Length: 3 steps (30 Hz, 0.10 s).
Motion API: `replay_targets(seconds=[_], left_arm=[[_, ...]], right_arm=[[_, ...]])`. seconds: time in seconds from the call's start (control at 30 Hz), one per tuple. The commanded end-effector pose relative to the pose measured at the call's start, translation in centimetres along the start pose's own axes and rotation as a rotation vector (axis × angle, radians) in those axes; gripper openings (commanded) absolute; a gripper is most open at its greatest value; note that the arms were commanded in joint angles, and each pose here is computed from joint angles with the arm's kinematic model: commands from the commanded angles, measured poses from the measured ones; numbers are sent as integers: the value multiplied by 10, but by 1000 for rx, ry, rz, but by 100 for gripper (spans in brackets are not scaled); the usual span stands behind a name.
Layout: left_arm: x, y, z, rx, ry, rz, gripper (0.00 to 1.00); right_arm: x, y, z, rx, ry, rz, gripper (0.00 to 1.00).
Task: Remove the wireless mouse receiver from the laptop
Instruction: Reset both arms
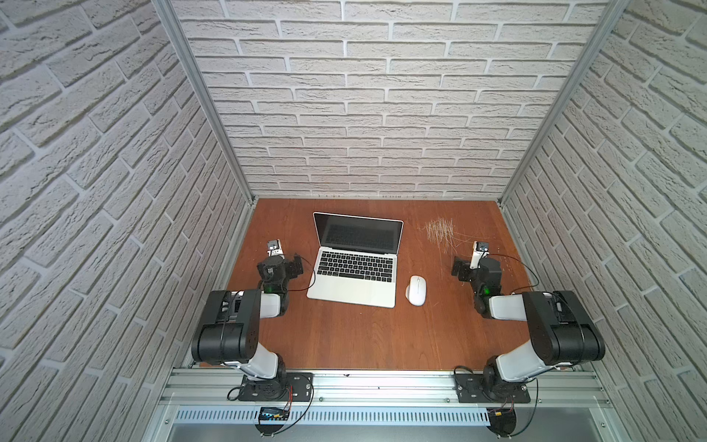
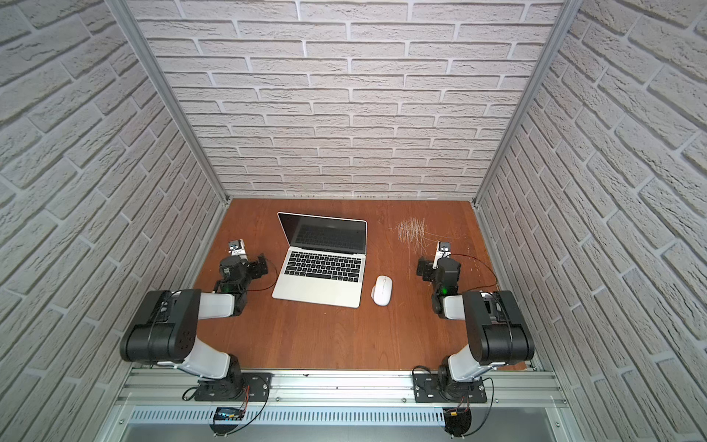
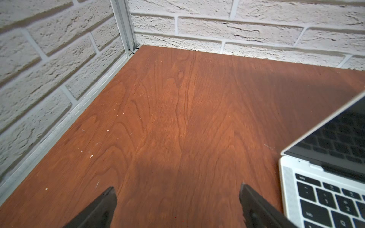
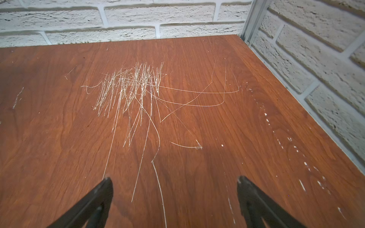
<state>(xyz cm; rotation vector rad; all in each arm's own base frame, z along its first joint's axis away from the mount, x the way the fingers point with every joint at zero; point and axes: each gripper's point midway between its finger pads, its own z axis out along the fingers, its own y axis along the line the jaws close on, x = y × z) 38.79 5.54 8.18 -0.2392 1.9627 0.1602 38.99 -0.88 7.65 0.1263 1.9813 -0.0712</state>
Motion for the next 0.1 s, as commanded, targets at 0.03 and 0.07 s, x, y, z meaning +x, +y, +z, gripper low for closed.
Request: replay_targets(seconds=[0.03,0.07], left_arm=[[-8,-1,0,10,-38,5,98],[-8,-1,0,10,-37,6,98]], right_arm=[[-18,4,0,-10,-51,-3,99],[-18,4,0,-11,-50,-3,99]])
